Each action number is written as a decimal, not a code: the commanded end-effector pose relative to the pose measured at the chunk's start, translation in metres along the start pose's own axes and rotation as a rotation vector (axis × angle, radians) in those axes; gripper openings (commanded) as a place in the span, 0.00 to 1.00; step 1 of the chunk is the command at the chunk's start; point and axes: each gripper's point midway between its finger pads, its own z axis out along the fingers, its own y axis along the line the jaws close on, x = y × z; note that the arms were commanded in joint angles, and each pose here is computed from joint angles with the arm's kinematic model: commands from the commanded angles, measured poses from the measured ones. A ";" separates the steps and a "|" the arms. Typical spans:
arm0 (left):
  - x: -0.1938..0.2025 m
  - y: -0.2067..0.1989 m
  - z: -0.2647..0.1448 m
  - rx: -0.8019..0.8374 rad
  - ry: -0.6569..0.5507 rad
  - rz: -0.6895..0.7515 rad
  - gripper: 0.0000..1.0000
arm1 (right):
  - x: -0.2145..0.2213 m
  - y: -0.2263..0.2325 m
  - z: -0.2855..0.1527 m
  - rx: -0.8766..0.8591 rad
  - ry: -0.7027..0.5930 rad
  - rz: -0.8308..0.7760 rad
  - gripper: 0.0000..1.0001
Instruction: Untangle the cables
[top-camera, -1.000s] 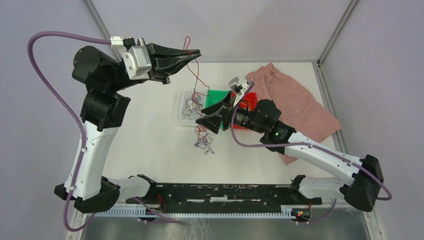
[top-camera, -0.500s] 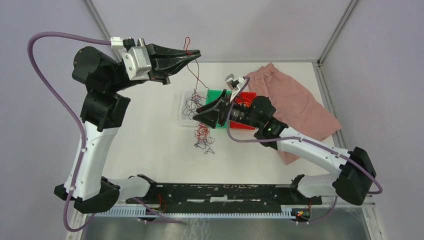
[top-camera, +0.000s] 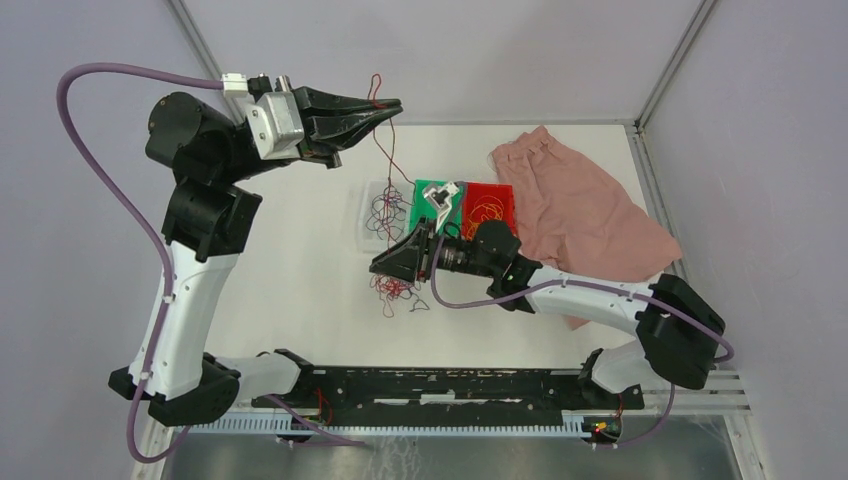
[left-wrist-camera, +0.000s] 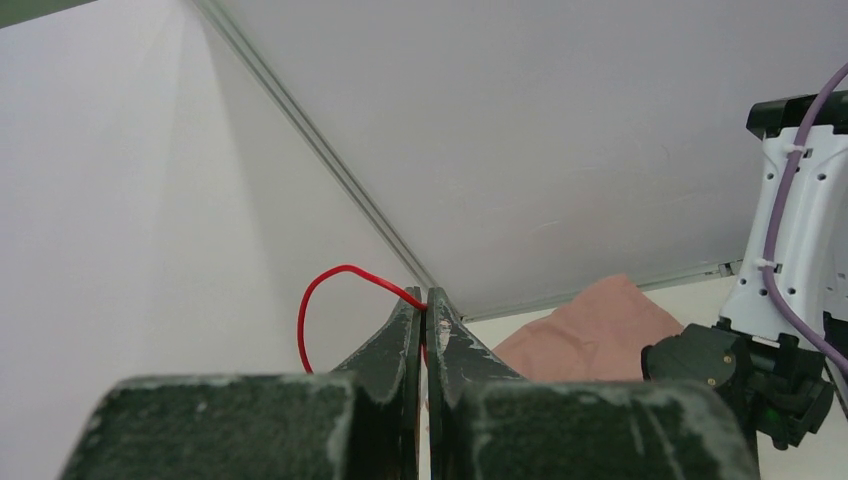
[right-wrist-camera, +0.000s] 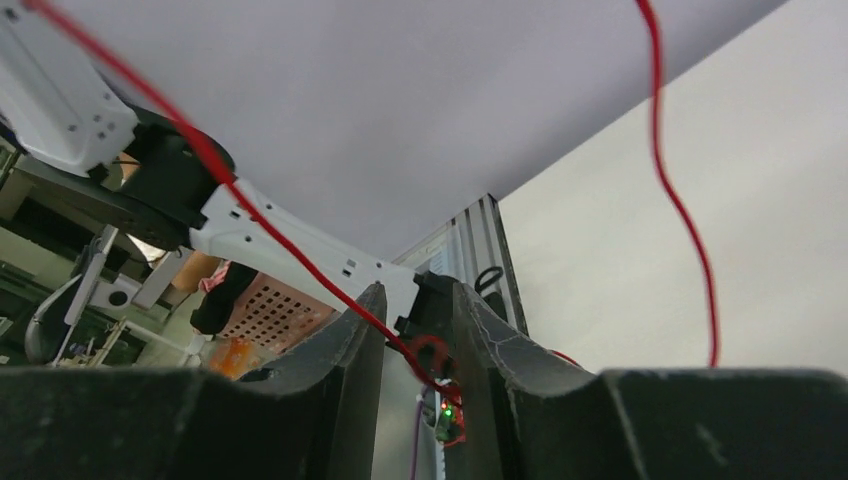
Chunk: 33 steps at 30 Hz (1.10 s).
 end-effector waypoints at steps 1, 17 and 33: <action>-0.022 0.006 0.001 -0.012 -0.051 0.039 0.03 | 0.014 -0.009 0.004 -0.011 -0.019 0.025 0.36; -0.068 0.033 0.005 -0.085 -0.136 0.189 0.03 | 0.110 -0.091 -0.017 0.197 0.135 0.048 0.32; -0.131 0.094 -0.012 -0.385 -0.214 0.556 0.03 | 0.177 -0.141 -0.044 0.358 0.223 0.071 0.27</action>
